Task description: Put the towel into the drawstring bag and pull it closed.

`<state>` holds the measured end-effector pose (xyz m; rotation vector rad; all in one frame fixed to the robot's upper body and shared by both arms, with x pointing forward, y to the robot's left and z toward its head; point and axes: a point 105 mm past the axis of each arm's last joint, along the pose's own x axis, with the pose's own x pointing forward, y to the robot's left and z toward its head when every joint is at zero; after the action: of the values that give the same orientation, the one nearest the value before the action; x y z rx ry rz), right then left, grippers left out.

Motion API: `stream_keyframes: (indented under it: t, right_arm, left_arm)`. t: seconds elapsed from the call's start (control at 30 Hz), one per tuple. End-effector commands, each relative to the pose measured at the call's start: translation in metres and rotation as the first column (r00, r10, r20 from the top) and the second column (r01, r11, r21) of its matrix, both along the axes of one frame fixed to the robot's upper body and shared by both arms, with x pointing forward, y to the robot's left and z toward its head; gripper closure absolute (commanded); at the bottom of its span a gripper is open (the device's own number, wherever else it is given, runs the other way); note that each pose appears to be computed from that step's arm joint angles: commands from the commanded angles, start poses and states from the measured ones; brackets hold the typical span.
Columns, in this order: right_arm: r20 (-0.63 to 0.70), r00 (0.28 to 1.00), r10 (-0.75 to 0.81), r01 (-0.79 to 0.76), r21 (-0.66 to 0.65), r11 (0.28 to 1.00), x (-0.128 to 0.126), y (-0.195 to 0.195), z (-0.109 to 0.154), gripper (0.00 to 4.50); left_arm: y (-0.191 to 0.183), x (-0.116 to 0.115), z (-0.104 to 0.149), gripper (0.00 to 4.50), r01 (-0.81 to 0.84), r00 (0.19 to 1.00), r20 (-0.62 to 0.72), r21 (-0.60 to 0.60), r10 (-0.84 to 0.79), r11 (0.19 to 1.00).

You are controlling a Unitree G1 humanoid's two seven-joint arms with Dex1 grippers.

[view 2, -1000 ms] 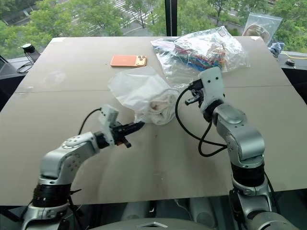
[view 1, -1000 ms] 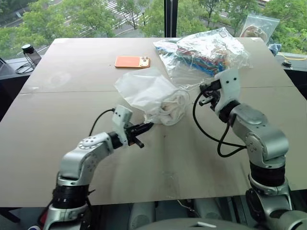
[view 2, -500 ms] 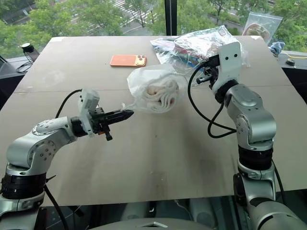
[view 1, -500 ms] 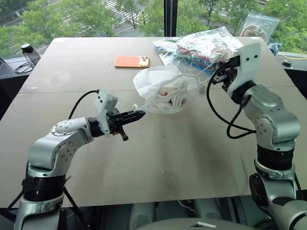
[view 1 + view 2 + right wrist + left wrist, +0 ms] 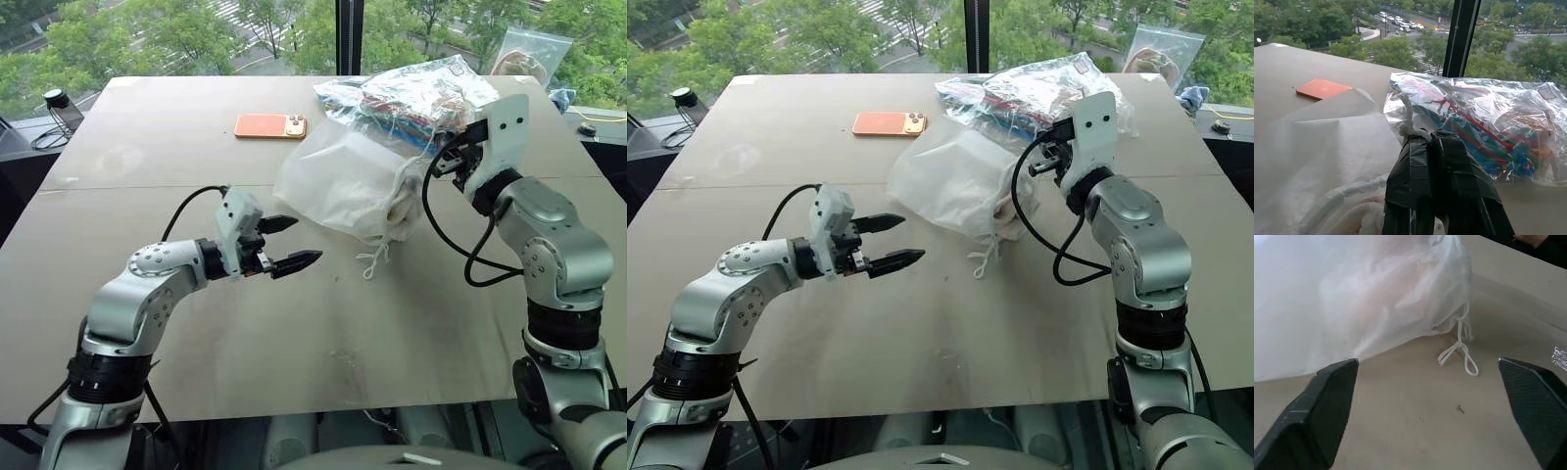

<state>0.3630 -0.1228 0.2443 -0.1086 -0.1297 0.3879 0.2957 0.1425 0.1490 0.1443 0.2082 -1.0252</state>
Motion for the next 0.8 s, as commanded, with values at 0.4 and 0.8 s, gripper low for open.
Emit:
stream_keyframes:
  t: [0.4, 0.8]
  right_arm:
    - [0.068, 0.998, 0.0, 0.0, -0.006, 1.0, -0.012, 0.002, 0.014, 4.5]
    - [0.074, 0.997, -0.024, 0.025, -0.007, 1.0, -0.017, -0.002, 0.016, 4.5]
  left_arm:
    - [-0.091, 0.026, -0.052, 0.05, 0.026, 0.99, -0.141, -0.002, -0.026, 1.0]
    - [-0.1, 0.029, -0.067, 3.19, 0.076, 0.996, -0.061, 0.092, -0.071, 0.993]
